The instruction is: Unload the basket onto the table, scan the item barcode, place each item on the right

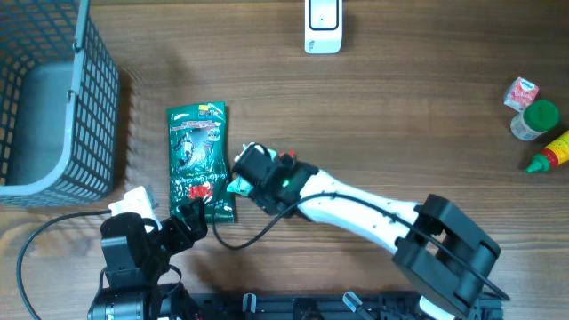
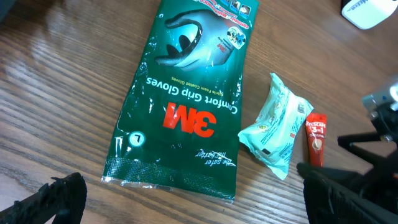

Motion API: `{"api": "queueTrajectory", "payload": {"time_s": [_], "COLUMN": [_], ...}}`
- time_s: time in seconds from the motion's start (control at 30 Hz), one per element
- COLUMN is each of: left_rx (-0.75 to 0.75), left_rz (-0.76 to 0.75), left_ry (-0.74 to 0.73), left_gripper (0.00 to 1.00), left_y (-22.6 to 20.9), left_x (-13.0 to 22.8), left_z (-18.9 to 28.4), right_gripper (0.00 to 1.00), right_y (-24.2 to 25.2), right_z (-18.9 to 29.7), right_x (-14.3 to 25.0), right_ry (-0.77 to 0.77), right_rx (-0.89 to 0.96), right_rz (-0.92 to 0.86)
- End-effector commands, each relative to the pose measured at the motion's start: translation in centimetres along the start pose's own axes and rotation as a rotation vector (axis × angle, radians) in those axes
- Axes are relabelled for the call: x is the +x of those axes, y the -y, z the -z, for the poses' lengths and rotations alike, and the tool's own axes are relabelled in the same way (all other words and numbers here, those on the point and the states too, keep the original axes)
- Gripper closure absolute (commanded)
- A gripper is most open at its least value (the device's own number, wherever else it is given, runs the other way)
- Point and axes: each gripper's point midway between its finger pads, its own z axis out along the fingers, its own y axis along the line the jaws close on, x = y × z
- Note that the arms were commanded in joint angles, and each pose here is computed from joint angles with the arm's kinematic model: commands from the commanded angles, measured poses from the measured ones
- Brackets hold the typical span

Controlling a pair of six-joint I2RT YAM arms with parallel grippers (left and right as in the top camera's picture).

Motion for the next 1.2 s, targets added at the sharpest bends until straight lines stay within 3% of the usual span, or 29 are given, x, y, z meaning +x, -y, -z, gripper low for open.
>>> {"api": "queueTrajectory", "payload": {"time_s": [0.0,0.17,0.43,0.5,0.57,0.67,0.77,0.9,1.03,1.17], "left_rx": [-0.013,-0.013,-0.013,-0.013,-0.013,-0.013,-0.013,-0.013,-0.013,-0.013], "left_rz": [-0.008,-0.008,-0.008,-0.008,-0.008,-0.008,-0.008,-0.008,-0.008,-0.008], "left_ry": [0.005,0.005,0.005,0.005,0.005,0.005,0.005,0.005,0.006,0.005], "left_gripper": [0.00,0.00,0.00,0.00,0.00,0.00,0.00,0.00,0.00,0.00], "left_y": [-0.3,-0.3,-0.3,-0.3,-0.3,-0.3,-0.3,-0.3,-0.3,-0.3], "left_x": [0.0,0.0,0.0,0.0,0.0,0.0,0.0,0.0,0.0,0.0], "left_z": [-0.1,-0.1,-0.1,-0.1,-0.1,-0.1,-0.1,-0.1,-0.1,-0.1], "right_gripper": [0.25,0.25,0.32,0.47,0.70,0.92,0.96,0.96,0.96,0.95], "right_y": [0.2,2.0,1.6,0.9,0.4,0.7,-0.8,-4.4,-6.5,-5.4], "right_z": [0.3,-1.8,-6.0,-6.2,-6.0,-5.2,-4.0,-1.5,4.0,6.6], "right_x": [0.9,3.0,7.1,8.3,9.2,11.0,11.8,9.0,4.5,2.9], "right_ry": [-0.021,-0.099,-0.293,-0.362,-0.421,-0.503,-0.555,-0.455,-0.183,0.021], "right_rx": [0.028,0.142,0.027,-0.074,-0.173,-0.231,-0.367,-0.734,-1.222,-1.396], "right_rz": [-0.166,-0.244,-0.332,-0.326,-0.334,-0.321,-0.292,-0.224,-0.147,-0.113]}}
